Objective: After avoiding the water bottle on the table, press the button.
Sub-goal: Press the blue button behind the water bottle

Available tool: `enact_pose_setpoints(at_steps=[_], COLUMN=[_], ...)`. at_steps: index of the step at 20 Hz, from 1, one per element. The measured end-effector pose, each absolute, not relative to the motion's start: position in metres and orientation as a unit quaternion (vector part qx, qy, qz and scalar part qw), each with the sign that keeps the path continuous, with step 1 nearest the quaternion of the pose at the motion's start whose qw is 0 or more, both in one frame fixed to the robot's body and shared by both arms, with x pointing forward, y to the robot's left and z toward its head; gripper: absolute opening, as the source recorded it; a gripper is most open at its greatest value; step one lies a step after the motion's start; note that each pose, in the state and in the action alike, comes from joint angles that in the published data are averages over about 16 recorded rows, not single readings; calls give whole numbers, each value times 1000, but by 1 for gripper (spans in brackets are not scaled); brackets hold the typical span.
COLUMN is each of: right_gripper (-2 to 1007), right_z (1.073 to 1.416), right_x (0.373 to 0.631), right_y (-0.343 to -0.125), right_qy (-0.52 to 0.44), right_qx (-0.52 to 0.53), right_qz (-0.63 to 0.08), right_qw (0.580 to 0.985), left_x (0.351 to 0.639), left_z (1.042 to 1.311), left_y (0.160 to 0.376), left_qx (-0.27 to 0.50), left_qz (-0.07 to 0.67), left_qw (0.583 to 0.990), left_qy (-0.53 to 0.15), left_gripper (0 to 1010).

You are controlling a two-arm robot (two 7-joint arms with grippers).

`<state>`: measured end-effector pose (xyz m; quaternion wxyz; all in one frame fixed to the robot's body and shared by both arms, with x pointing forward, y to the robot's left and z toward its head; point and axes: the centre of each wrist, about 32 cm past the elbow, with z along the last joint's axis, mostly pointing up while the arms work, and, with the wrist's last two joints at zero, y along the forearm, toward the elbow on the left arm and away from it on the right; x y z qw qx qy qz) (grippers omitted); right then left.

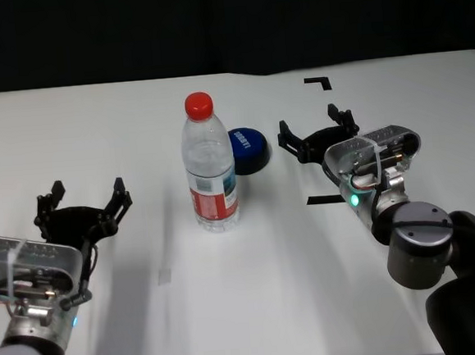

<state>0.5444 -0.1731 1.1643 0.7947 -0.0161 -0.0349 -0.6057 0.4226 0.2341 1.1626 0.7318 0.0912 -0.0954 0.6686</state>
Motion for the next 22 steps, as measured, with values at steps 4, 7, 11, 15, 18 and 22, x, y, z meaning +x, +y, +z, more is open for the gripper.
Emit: enact_pose_setpoints(at_steps=[4, 7, 11, 15, 18, 22], right_gripper=[1003, 1003, 1003, 1003, 1003, 1003], right_z=[1164, 1164, 1163, 1163, 1163, 1162], right_x=[547, 549, 552, 554, 557, 560], right_y=[-171, -170, -168, -165, -164, -162], right_qy=[-33, -31, -29, -29, -28, -29], right_qx=[-23, -28, -33, -38, -40, -43], right_qz=[-605, -604, -602, -600, -598, -595], right_qw=[795, 796, 797, 799, 800, 802], left_x=[423, 423, 423, 423, 423, 423], left_z=[1163, 1163, 1163, 1163, 1163, 1163], left_y=[234, 234, 234, 234, 234, 234], left_qx=[91, 91, 91, 91, 91, 91], left_qz=[669, 669, 669, 669, 669, 669], left_qw=[732, 732, 732, 732, 732, 732], left_qy=[-95, -95, -95, -95, -95, -95], left_gripper=[1003, 1003, 1003, 1003, 1003, 1003])
